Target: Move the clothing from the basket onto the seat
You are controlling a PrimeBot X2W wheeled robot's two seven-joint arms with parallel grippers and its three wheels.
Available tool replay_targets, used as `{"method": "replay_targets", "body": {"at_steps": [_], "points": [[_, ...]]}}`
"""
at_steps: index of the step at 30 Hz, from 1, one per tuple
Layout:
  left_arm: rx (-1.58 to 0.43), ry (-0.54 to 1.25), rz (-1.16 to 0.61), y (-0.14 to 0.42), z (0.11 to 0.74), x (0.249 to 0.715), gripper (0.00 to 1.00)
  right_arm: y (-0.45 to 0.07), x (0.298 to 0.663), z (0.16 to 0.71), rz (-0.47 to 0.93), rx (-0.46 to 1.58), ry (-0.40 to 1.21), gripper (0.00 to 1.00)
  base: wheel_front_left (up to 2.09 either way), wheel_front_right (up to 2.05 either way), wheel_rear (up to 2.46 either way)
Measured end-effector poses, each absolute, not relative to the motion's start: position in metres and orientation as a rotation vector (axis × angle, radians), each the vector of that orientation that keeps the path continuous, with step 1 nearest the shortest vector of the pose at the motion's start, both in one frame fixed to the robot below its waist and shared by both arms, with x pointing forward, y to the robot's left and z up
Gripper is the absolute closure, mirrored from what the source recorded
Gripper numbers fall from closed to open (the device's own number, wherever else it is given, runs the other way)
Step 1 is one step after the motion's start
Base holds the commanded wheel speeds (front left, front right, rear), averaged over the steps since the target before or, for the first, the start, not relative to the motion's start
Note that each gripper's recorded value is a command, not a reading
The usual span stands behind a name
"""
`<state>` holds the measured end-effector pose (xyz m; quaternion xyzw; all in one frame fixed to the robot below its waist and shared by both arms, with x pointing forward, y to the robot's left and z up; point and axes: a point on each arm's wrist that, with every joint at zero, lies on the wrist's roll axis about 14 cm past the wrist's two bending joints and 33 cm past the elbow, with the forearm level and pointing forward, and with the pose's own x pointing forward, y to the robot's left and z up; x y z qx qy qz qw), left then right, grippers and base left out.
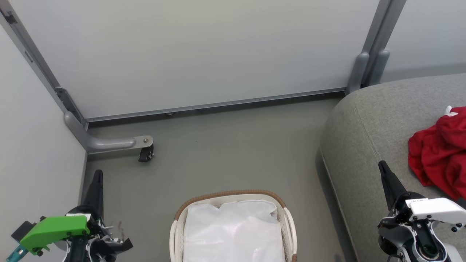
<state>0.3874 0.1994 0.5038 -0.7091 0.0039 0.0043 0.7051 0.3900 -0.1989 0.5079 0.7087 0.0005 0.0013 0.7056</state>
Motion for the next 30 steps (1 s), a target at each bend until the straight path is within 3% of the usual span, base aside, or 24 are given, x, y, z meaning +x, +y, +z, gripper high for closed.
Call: {"method": "replay_targets", "body": {"at_steps": [30], "points": [[-1.576, 0.009, 0.009, 0.1994, 0.5038, 0.3875, 1.00, -0.1989, 0.3900, 0.5079, 0.003, 1.575, 0.001, 1.00, 0.00, 0.00, 0.00]]}}
